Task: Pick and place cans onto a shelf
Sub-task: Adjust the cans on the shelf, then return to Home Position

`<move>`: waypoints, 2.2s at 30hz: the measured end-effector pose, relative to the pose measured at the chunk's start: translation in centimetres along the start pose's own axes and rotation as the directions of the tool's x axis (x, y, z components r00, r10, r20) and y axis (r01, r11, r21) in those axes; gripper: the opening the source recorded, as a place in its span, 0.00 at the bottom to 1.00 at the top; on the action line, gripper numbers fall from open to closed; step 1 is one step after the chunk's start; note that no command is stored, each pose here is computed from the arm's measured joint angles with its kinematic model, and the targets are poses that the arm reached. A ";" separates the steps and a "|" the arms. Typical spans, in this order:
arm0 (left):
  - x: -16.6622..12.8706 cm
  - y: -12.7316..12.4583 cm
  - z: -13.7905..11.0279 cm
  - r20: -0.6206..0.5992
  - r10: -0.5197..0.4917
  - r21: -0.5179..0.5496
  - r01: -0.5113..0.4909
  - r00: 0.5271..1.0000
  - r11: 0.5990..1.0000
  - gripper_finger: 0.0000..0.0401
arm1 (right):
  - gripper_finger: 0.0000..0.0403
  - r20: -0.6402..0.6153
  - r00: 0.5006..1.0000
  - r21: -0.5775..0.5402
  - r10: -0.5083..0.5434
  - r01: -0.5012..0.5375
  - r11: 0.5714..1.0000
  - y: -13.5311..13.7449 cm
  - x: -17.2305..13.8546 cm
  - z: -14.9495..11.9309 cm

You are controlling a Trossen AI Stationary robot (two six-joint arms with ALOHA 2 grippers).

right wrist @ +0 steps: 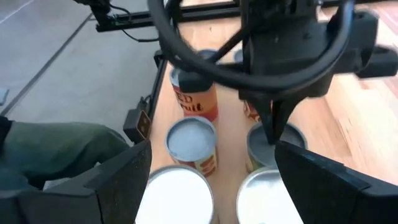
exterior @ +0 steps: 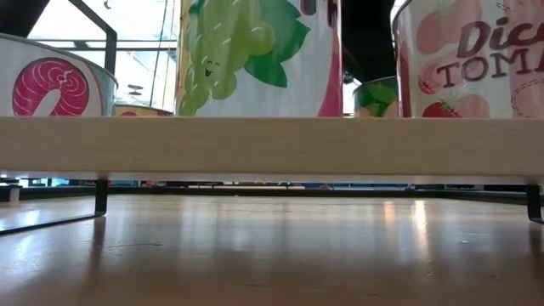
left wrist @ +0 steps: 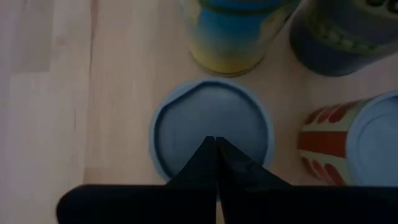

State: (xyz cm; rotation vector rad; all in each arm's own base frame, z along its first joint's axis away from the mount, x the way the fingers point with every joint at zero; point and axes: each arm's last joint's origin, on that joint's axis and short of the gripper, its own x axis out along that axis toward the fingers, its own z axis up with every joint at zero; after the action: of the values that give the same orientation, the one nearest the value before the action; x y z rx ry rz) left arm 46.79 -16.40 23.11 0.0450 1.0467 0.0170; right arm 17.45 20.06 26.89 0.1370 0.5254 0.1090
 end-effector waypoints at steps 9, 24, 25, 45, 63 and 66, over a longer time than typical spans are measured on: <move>0.1 0.6 0.0 -0.015 0.026 -0.002 -0.026 1.000 1.000 0.01 | 0.86 0.007 1.000 0.020 0.015 -0.016 1.000 0.0 0.2 -0.3; -0.3 0.6 0.0 -0.038 0.009 0.013 -0.008 0.999 1.000 0.01 | 0.86 0.006 1.000 0.015 0.014 -0.015 1.000 0.0 0.2 -0.3; -0.5 0.6 0.0 -0.039 0.002 0.016 -0.001 0.999 1.000 0.01 | 0.86 0.006 1.000 0.015 0.015 -0.015 1.000 0.0 0.2 -0.3; -5.8 -8.3 -1.5 0.051 -0.132 0.032 0.130 0.990 0.991 0.01 | 0.86 0.109 0.991 0.012 0.076 -0.077 0.997 0.7 0.1 1.0; -11.8 -2.1 -1.4 0.311 0.101 0.218 -0.175 0.945 0.960 0.01 | 0.86 0.280 0.956 -0.231 0.091 -0.025 0.973 -4.1 3.2 6.1; -12.9 0.9 -2.8 0.387 0.060 0.186 -0.142 0.920 0.972 0.00 | 0.86 0.301 0.943 -0.329 0.143 -0.038 0.944 -4.6 3.4 6.7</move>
State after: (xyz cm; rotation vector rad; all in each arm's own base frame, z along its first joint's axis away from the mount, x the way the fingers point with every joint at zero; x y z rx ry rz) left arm 37.91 -15.84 32.95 0.2856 0.6522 -0.0083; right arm 24.11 15.35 30.22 -0.1378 0.1685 0.2571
